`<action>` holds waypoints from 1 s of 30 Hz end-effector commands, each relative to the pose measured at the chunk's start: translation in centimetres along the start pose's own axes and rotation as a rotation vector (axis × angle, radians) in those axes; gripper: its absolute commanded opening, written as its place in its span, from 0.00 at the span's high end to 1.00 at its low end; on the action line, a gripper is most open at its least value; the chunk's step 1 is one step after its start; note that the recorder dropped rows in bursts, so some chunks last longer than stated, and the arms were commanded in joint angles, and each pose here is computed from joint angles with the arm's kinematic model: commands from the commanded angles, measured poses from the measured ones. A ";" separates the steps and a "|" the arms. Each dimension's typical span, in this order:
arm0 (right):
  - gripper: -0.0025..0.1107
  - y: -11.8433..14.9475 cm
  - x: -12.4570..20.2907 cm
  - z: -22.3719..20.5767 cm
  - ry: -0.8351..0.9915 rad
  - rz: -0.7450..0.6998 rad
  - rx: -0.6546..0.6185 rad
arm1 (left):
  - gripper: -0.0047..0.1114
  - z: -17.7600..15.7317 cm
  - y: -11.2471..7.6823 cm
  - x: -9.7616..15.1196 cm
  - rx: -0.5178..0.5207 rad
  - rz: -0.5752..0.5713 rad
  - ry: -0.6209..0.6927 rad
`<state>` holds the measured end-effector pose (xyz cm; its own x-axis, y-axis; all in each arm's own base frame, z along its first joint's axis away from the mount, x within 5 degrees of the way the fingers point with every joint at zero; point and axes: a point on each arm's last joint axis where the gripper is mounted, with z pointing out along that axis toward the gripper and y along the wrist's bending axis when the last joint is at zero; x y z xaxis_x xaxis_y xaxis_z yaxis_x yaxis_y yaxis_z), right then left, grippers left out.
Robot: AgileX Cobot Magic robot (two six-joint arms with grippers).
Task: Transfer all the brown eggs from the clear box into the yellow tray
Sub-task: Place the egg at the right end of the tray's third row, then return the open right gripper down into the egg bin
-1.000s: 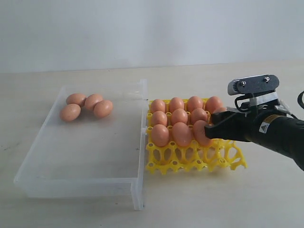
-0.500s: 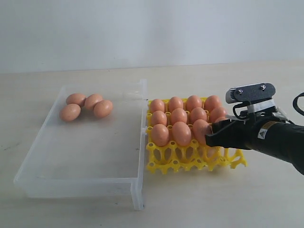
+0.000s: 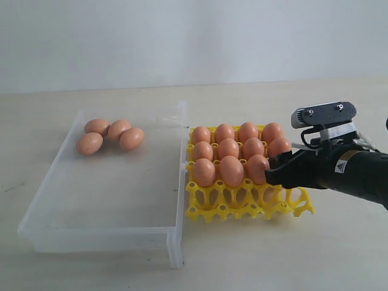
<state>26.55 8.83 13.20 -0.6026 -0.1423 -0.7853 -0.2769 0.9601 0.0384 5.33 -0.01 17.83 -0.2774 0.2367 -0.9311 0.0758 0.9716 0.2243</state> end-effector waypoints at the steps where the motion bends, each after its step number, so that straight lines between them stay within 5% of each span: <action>1: 0.41 0.2 -2.0 -2.5 -0.062 -0.016 -0.010 | 0.96 -0.1 0.0 -0.2 -0.002 -0.005 -0.016; 8: 0.50 2.0 -7.3 -5.1 0.154 -0.029 -0.040 | 0.96 -0.1 0.0 -0.2 -0.002 -0.005 -0.016; 14: 0.50 8.5 -13.0 -4.1 0.272 -0.237 -0.187 | 0.96 -0.1 0.0 -0.2 -0.002 -0.005 -0.016; 20: 0.50 14.8 -16.0 0.7 0.271 -0.254 -0.310 | 0.96 -0.1 0.0 -0.2 -0.002 -0.005 -0.016; 27: 0.50 19.0 -18.0 8.9 0.348 0.266 -0.290 | 0.96 -0.1 0.0 -0.2 -0.002 -0.005 -0.016; 30: 0.50 19.8 -17.3 12.0 0.393 0.359 -0.265 | 0.96 -0.1 0.0 -0.2 -0.002 -0.005 -0.016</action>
<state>39.14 32.07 22.40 -0.8703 -0.0432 -0.4907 -0.2716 0.8731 0.4048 5.33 -0.01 17.83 -0.2774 0.2367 -0.9311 0.0758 0.9716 0.2243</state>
